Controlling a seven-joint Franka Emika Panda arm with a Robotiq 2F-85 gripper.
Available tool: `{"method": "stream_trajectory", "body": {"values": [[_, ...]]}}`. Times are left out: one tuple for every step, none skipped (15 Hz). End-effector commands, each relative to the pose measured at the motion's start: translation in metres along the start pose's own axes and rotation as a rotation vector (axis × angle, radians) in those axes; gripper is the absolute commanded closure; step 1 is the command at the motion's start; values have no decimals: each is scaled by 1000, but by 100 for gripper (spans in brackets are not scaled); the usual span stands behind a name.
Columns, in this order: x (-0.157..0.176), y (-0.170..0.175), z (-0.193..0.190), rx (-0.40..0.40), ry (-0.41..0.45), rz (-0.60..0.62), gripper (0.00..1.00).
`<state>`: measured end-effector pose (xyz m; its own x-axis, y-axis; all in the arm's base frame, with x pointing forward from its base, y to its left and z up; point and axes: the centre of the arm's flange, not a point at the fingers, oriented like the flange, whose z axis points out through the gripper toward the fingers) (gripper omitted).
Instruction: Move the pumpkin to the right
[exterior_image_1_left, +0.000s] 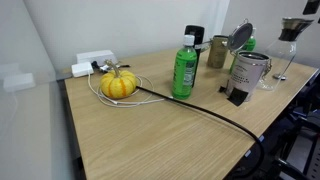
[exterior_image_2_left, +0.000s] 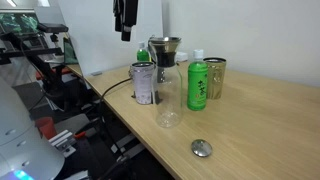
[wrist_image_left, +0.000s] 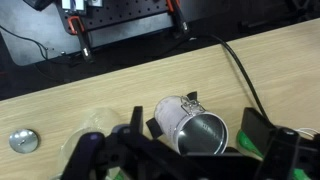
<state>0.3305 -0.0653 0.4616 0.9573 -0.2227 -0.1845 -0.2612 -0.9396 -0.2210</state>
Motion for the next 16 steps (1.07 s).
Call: {"method": "stream_trajectory", "body": {"values": [[0, 0, 0, 0, 0, 0, 0], [0, 0, 0, 0, 0, 0, 0], [0, 0, 0, 0, 0, 0, 0], [0, 0, 0, 0, 0, 0, 0], [0, 0, 0, 0, 0, 0, 0], [0, 0, 0, 0, 0, 0, 0], [0, 0, 0, 0, 0, 0, 0], [0, 0, 0, 0, 0, 0, 0], [0, 0, 0, 0, 0, 0, 0], [0, 0, 0, 0, 0, 0, 0], [0, 0, 0, 0, 0, 0, 0], [0, 0, 0, 0, 0, 0, 0], [0, 0, 0, 0, 0, 0, 0], [0, 0, 0, 0, 0, 0, 0], [2, -4, 1, -14, 13, 2, 0], [3, -10, 1, -32, 35, 7, 0]]}}
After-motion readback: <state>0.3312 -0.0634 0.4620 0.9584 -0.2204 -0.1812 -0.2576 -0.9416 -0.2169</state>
